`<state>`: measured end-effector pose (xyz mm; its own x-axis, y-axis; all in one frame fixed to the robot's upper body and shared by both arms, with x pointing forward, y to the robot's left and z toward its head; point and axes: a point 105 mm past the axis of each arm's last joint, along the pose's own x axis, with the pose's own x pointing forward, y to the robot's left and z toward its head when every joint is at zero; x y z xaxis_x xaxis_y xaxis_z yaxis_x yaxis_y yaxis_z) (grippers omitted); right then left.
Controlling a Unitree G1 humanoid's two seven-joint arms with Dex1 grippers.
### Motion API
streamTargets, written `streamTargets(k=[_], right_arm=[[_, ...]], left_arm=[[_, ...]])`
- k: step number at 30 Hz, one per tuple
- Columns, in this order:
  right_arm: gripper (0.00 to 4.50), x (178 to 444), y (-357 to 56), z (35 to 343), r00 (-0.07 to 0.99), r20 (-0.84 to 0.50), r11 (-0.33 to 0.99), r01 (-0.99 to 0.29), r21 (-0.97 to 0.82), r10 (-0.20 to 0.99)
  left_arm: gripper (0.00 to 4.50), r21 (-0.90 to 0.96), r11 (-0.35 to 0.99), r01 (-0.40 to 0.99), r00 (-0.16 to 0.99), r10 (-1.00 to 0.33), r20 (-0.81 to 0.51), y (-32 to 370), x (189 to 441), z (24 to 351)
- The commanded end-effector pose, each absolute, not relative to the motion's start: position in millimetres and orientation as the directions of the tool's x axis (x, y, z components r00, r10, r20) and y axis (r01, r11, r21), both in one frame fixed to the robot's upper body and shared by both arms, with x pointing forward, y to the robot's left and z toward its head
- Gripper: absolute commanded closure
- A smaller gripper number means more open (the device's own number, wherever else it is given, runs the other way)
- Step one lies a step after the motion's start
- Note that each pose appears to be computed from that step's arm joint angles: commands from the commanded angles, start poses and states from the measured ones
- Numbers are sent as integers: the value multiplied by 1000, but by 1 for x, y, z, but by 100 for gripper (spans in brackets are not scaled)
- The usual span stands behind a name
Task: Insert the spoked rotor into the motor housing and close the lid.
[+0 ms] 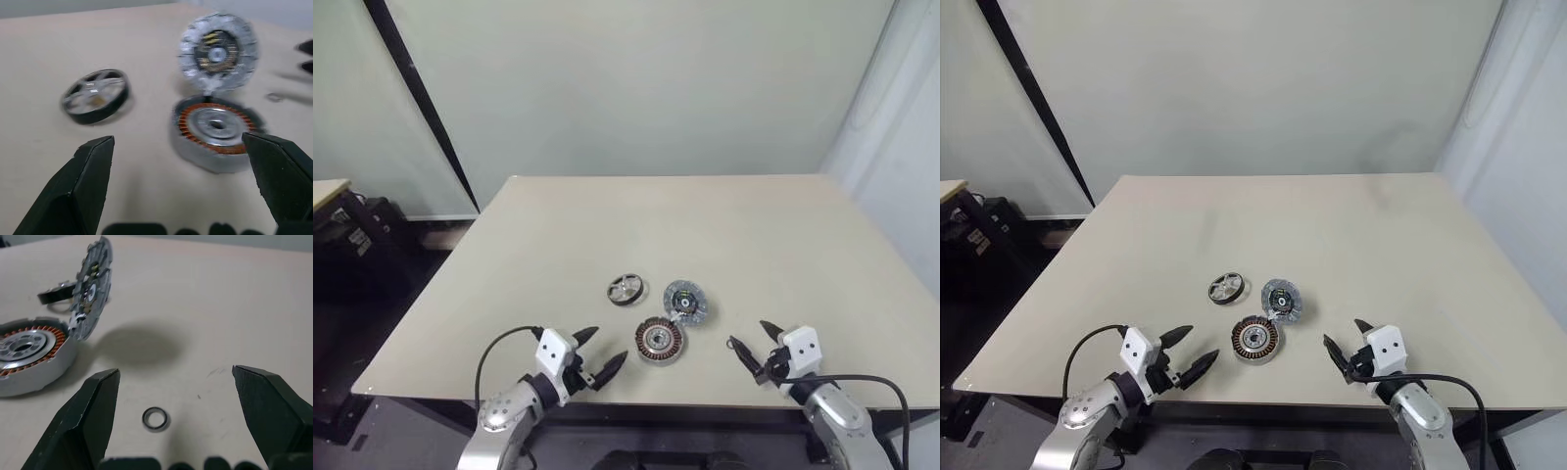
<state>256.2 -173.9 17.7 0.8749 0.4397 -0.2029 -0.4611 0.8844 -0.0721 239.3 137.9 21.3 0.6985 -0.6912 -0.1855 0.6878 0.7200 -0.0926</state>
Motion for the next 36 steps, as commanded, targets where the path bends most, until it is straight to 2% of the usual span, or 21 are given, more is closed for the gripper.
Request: streamTargets(k=[1,7,13,24,35,36], right_arm=[[50,256,-165,33,845,-220,853,-515,-86,488],[50,245,-152,29,744,-328,781,-623,-27,582],[50,250,-145,25,696,-420,752,-657,-45,583],[50,276,-152,5,701,-529,800,-596,-68,478],[50,282,-156,-8,684,-575,812,-581,-57,449],[67,282,-155,-9,683,-576,814,-578,-52,449]], left_arm=[[3,-110,654,749,635,-755,-164,129,240,36],[3,-147,523,839,480,-840,-252,122,225,31],[3,-170,443,880,376,-870,-320,123,214,25],[3,-129,441,888,387,-869,-310,121,219,29],[3,-100,451,887,406,-864,-297,120,220,29],[1,-99,451,887,407,-864,-297,120,220,29]])
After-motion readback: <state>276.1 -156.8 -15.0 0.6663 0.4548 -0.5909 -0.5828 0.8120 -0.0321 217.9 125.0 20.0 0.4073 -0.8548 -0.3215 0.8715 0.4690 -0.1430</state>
